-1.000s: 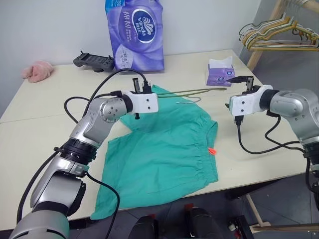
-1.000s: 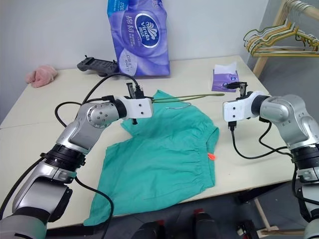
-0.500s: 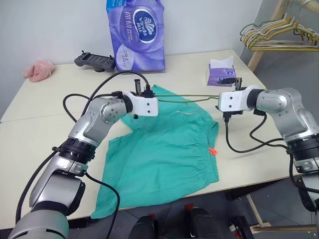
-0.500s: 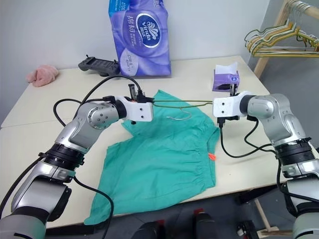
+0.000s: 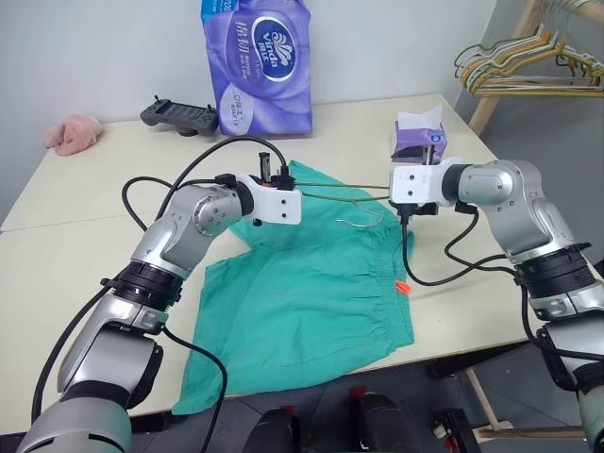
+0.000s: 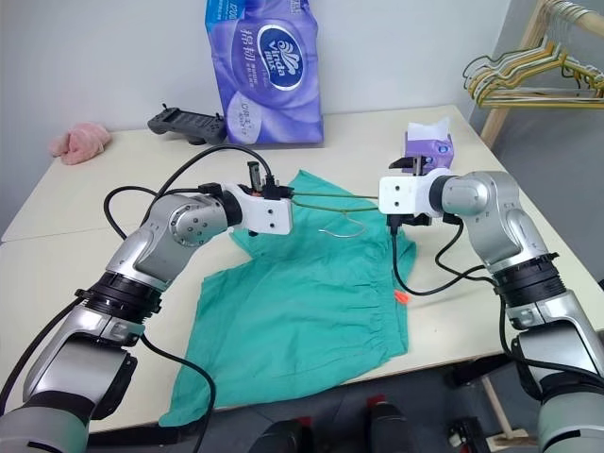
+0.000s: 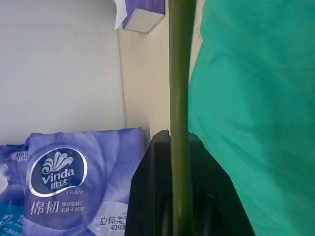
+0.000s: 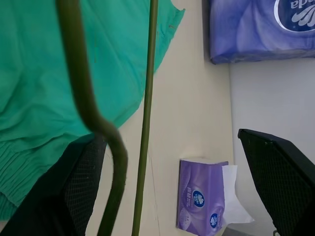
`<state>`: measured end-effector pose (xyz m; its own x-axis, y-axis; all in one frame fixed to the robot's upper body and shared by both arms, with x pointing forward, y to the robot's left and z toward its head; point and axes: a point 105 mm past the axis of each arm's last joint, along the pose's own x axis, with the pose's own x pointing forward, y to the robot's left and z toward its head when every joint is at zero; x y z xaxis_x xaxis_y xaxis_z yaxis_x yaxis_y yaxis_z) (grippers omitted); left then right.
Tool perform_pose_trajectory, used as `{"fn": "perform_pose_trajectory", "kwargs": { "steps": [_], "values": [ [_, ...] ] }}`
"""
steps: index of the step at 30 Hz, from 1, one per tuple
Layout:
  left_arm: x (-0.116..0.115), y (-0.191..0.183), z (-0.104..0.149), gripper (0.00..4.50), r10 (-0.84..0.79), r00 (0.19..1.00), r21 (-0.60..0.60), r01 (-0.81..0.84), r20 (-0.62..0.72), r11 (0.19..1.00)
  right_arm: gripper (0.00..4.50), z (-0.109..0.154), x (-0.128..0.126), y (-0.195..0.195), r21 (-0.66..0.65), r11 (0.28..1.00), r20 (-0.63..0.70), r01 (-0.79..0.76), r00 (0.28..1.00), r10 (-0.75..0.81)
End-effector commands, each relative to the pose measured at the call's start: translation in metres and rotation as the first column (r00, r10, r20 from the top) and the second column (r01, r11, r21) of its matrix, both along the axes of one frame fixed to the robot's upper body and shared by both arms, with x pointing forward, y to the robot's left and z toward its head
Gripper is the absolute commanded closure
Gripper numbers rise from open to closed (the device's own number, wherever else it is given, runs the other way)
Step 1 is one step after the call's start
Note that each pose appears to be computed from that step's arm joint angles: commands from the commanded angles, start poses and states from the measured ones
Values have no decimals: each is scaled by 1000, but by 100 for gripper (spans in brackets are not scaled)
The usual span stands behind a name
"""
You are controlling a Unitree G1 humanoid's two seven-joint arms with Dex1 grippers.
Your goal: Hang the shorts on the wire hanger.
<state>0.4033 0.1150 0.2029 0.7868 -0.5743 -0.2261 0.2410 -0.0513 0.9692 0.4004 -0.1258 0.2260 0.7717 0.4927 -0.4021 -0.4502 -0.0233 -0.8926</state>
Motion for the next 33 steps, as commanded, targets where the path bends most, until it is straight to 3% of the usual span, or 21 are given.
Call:
{"fn": "perform_pose_trajectory", "kwargs": {
  "steps": [1,9,12,23,33],
  "values": [
    [-1,-3,21,450,-16,997,-7,16,75,1000,2,18,-5,7,-3,1000,40,-22,999,22],
    [0,-2,21,450,-7,997,3,7,78,1000,2,15,-14,11,15,999,-12,-34,999,34],
    [0,-3,20,450,-11,998,-6,11,68,1000,58,15,-15,13,21,999,-16,-35,999,36],
    [-2,-7,20,450,-14,999,-33,16,48,999,448,-1,-1,4,9,1000,-19,12,1000,-12],
    [-3,-3,18,450,1,1000,-49,0,28,999,448,-4,4,-3,14,999,-20,35,999,-35]
  ]
}}
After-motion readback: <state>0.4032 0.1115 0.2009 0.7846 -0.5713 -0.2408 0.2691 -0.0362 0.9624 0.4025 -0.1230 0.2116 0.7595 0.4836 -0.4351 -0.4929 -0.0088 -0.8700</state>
